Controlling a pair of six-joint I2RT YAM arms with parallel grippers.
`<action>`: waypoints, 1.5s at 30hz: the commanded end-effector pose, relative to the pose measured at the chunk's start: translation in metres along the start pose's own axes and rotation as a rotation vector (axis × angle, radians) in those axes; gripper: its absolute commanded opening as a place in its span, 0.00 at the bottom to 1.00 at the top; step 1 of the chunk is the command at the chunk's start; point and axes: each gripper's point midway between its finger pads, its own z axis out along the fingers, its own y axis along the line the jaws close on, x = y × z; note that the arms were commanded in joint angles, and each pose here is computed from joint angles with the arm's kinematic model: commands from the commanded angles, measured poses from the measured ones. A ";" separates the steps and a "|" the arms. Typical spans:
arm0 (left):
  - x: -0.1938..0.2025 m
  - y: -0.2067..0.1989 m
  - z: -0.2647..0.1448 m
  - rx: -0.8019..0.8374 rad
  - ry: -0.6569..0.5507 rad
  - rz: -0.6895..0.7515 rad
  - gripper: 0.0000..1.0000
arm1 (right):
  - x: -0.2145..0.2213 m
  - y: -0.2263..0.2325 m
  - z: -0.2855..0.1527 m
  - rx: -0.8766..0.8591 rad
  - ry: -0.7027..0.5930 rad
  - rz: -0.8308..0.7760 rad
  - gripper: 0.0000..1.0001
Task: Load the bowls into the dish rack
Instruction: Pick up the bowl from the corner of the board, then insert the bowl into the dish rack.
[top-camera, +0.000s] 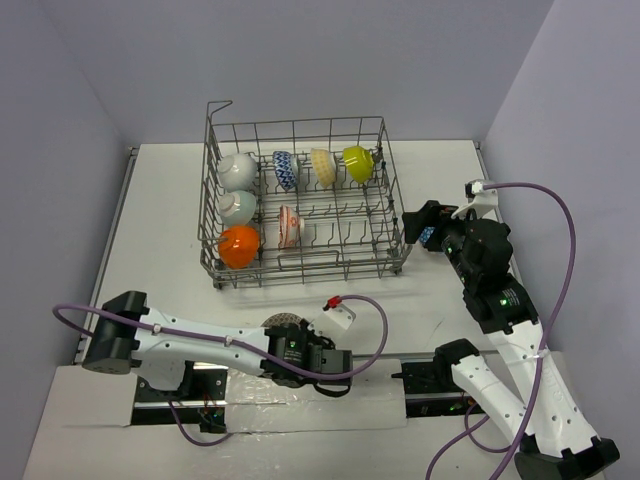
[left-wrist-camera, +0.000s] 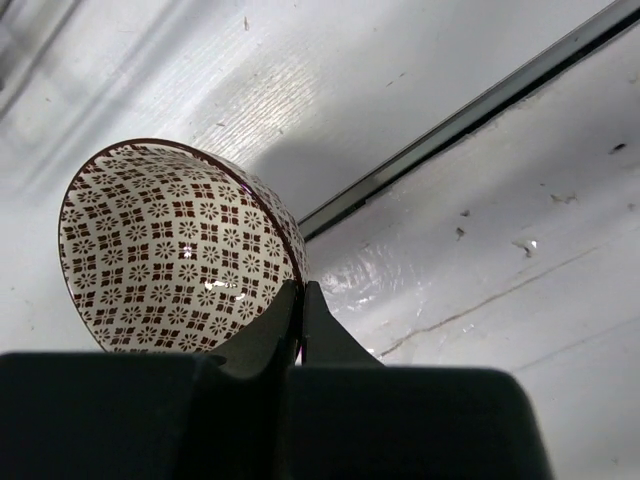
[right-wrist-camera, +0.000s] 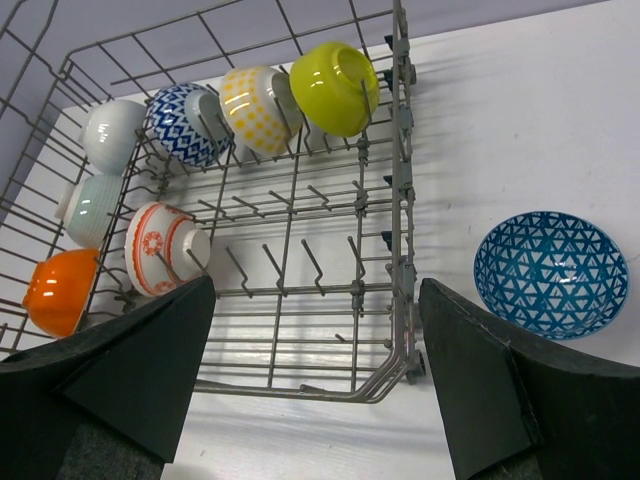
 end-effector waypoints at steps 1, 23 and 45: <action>-0.038 0.002 -0.042 0.029 -0.118 -0.080 0.00 | -0.008 0.000 -0.002 0.002 -0.037 -0.010 0.90; -0.230 0.129 -0.227 0.280 -0.931 -0.522 0.00 | -0.011 0.000 -0.007 0.008 -0.056 -0.008 0.90; -0.349 0.139 -0.072 0.580 -0.962 -0.552 0.00 | -0.004 0.004 -0.002 -0.007 -0.040 -0.007 0.89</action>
